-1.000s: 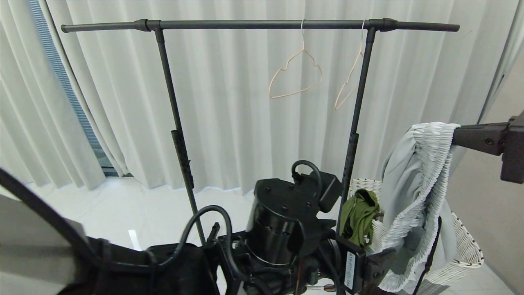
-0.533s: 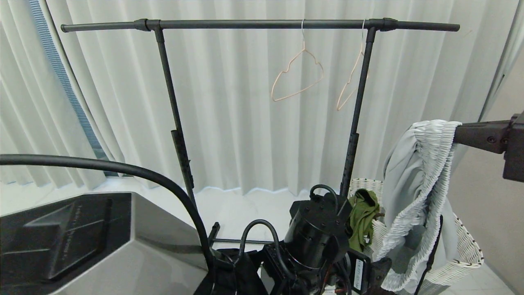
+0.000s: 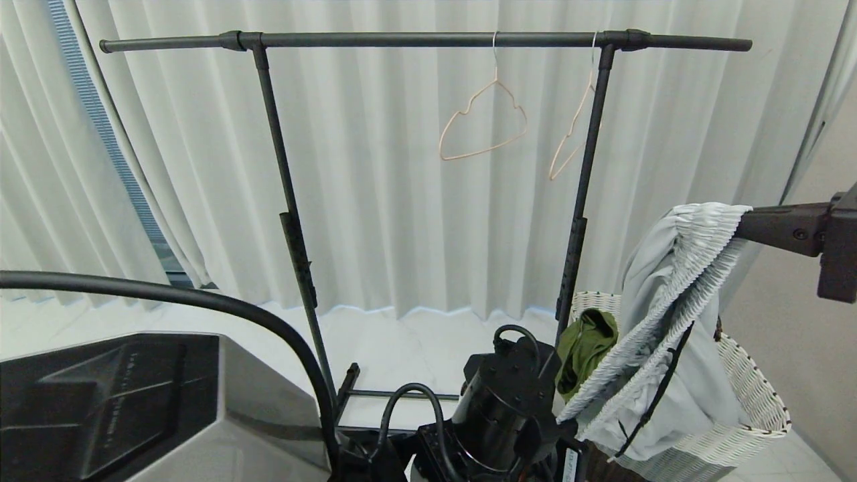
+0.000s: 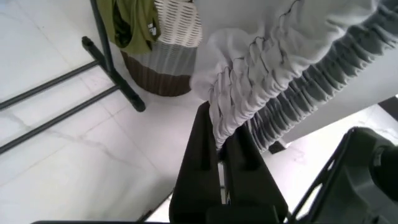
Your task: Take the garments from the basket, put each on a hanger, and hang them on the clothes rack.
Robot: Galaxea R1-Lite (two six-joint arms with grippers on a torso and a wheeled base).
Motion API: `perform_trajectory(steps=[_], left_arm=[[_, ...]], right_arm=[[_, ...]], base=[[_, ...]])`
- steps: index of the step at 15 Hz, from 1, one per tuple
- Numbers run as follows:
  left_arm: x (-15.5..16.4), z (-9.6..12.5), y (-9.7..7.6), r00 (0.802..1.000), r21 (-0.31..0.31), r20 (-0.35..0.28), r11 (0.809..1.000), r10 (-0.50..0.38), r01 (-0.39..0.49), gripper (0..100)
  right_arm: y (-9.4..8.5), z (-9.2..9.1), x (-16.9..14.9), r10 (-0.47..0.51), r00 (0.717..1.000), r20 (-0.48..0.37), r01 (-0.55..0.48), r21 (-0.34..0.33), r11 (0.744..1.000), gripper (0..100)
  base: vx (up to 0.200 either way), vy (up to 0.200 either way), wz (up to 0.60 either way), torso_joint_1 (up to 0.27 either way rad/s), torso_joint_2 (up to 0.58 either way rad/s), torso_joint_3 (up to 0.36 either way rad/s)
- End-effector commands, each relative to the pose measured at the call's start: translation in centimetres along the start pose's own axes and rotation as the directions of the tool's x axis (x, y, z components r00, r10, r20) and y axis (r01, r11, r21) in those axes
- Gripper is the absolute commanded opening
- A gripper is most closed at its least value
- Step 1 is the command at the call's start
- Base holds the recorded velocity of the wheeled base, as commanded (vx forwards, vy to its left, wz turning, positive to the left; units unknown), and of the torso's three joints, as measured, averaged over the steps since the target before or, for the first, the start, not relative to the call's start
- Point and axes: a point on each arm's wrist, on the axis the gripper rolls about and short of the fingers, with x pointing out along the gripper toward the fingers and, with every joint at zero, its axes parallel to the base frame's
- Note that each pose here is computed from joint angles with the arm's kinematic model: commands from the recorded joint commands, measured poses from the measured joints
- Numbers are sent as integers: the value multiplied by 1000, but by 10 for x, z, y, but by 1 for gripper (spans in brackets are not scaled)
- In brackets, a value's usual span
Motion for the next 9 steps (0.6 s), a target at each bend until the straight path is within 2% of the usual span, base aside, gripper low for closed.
perform_trajectory(steps=[1, 4, 5, 7, 9], left_arm=[[-32, 13, -13, 998, 9, 66, 1000, -9, 8, 0], [-77, 45, -24, 976, 9, 217, 1000, 7, -9, 0], [-93, 52, -26, 970, 12, 243, 1000, -1, -2, 0], [-132, 59, -32, 979, 26, 206, 1000, 0, -6, 0], [-170, 67, -33, 974, 25, 225, 999, 21, -28, 0]], right_arm=[[-2, -3, 0, -11, 1000, -8, 11, -4, 1000, 0], [-2, -9, 2, -11, 1000, -28, 11, -7, 1000, 0], [-2, -11, 2, -12, 999, -36, 11, -10, 1000, 0], [-3, -13, 3, -12, 999, -43, 10, -37, 999, 0], [-2, -15, 3, -9, 999, -48, 6, -70, 998, 0]], base=[[0, 0, 0, 0, 0, 0], [0, 0, 0, 0, 0, 0], [0, 0, 0, 0, 0, 0], [0, 0, 0, 0, 0, 0], [0, 0, 0, 0, 0, 0]])
